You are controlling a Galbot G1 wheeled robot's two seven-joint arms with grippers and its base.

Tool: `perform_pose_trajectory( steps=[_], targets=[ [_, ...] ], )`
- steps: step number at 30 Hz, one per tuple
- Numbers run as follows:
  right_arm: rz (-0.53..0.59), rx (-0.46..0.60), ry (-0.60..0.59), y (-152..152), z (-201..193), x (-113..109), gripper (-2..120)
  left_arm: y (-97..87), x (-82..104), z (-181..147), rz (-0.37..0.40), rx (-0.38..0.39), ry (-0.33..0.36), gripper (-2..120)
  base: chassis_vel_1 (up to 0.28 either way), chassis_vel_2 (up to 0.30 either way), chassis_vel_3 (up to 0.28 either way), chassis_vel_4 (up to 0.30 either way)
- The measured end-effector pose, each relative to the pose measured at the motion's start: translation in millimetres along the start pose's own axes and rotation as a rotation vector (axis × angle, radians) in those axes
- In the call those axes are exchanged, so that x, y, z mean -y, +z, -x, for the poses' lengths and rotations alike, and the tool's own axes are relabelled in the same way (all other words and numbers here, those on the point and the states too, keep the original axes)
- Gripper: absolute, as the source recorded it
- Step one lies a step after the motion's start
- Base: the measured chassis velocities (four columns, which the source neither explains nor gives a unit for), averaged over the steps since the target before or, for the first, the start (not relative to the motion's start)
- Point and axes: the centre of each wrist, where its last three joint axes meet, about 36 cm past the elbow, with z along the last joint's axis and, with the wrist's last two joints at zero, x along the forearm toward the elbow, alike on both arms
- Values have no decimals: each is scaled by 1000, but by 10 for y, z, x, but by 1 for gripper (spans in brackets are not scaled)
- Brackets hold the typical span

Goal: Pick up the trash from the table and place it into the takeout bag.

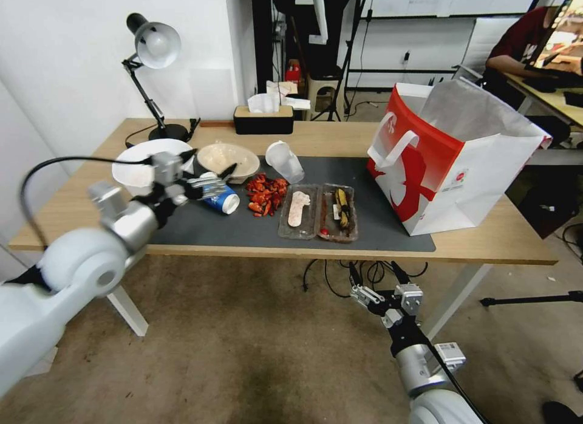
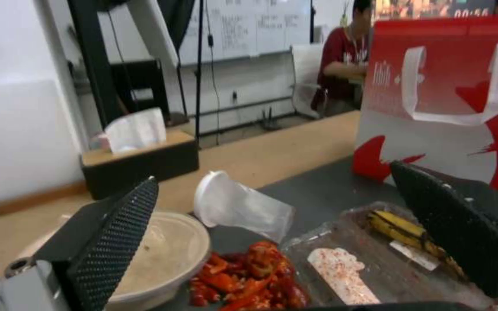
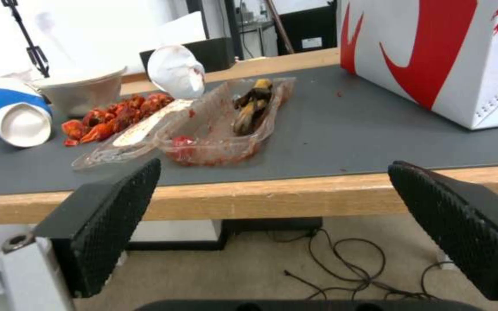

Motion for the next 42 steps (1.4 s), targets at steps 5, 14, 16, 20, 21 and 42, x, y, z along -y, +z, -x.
perform_pose_trajectory(
  steps=[5, 14, 16, 20, 21, 42],
  targets=[
    [0, 0, 0, 0, 0, 0, 100, -214, 22, 341, 13, -158, -149, 100, 0, 0, 0, 0],
    [0, 0, 0, 0, 0, 0, 100, -338, -34, 492, -208, -455, -297, 100, 0, 0, 0, 0],
    [0, 0, 0, 0, 0, 0, 100, -346, -4, 541, -280, -501, -317, 100, 0, 0, 0, 0],
    [0, 0, 0, 0, 0, 0, 100, -353, -31, 638, -352, -547, -358, 100, 0, 0, 0, 0],
    [0, 0, 0, 0, 0, 0, 100, -353, -31, 638, -352, -547, -358, 100, 0, 0, 0, 0],
    [0, 0, 0, 0, 0, 0, 100, -132, -525, 1075, -601, -637, -542, 100, 0, 0, 0, 0]
  ],
)
